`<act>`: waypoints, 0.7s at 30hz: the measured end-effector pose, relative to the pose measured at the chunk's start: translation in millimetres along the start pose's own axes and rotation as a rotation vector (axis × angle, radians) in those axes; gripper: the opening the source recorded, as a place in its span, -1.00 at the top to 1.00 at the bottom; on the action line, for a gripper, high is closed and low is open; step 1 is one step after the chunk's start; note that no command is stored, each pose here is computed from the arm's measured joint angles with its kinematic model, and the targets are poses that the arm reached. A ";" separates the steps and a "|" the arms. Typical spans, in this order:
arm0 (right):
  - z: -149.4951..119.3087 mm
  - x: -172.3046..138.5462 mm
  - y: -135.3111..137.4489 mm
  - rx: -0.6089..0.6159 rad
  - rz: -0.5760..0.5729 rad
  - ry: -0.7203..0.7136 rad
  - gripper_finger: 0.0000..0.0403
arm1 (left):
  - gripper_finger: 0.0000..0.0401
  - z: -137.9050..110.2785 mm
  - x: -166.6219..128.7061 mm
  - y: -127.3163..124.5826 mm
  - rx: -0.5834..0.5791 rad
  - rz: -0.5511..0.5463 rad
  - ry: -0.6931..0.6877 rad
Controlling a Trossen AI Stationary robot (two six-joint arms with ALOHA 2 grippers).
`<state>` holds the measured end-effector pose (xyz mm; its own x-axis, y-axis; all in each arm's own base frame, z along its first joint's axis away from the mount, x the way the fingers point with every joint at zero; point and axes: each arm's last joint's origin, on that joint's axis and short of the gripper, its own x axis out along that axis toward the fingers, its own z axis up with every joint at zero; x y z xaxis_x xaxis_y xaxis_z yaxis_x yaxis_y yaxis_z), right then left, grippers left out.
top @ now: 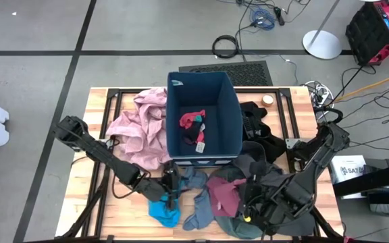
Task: Sort clothes
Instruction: Put the pink underwear into the blue laundry organizer
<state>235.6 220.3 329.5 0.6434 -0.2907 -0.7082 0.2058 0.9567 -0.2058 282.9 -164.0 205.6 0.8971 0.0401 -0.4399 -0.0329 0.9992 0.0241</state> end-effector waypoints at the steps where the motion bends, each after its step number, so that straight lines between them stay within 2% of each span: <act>1: -0.4 1.2 -0.4 -0.001 -0.003 0.004 1.00 | 0.06 0.2 -0.4 0.0 0.003 -0.005 0.001; 6: 3.1 4.9 -2.7 0.021 -0.007 0.002 1.00 | 0.06 -4.9 1.3 5.7 -0.029 0.032 0.055; 10: 7.0 5.1 0.5 0.001 0.017 -0.031 1.00 | 0.06 -2.2 -0.1 1.0 -0.033 -0.019 0.032; 17: 27.7 2.7 15.4 -0.155 0.134 -0.207 1.00 | 0.06 23.9 -13.2 -24.4 0.075 -0.312 -0.241; 21: 40.1 3.6 18.5 -0.232 0.213 -0.275 1.00 | 0.06 37.6 -20.1 -27.9 0.044 -0.370 -0.383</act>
<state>271.3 236.4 350.2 0.8331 -0.0488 -0.5510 -0.1044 0.9643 -0.2432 282.3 -192.9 247.5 0.9422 -0.3282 -0.0671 0.3269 0.9446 -0.0295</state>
